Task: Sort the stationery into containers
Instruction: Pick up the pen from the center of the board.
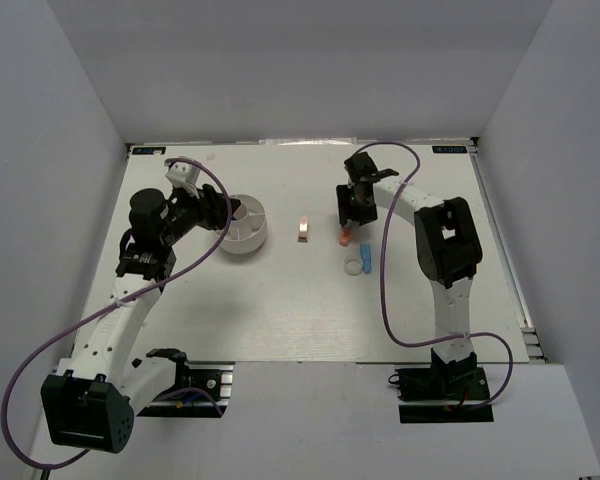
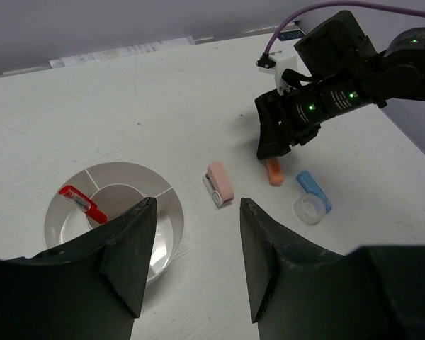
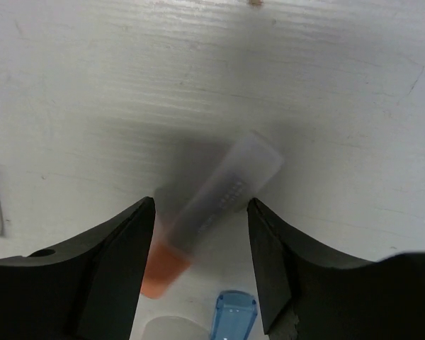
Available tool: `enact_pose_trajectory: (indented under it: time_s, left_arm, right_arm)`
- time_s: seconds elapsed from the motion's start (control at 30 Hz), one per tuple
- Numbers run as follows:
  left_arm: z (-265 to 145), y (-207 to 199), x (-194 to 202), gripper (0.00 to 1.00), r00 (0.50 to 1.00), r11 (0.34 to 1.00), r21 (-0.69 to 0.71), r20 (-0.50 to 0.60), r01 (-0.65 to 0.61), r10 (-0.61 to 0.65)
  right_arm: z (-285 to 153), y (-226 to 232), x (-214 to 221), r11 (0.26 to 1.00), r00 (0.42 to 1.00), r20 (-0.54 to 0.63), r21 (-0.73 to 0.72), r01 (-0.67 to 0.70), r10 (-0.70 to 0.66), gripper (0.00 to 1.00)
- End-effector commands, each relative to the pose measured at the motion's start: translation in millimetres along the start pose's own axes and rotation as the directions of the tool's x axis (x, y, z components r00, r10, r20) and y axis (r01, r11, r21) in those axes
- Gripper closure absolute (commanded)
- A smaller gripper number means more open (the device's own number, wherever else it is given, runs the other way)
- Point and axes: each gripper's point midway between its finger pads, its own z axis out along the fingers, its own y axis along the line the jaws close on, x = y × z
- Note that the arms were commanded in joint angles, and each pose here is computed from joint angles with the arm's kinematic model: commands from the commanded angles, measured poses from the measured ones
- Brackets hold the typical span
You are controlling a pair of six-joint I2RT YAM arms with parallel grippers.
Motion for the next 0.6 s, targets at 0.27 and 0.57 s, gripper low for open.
enact_pose_trajectory:
  time_s: [0.27,0.57]
  left_arm:
    - [-9.7,-11.1,4.0,0.39,0.999,0.998,0.057,0.018,-0.035,0.034]
    - [-17.0,-62.7,7.5,0.32,0.913,0.811,0.441,0.046,-0.383,0.406]
  right_arm:
    - [-7.0,14.8,-6.9,0.997,1.0,0.015,-0.079,-0.012,0.013,1.0]
    - [-126.2,109.5,-39.4,0.777,0.997,0.072,-0.628,0.046,0.0,1.0]
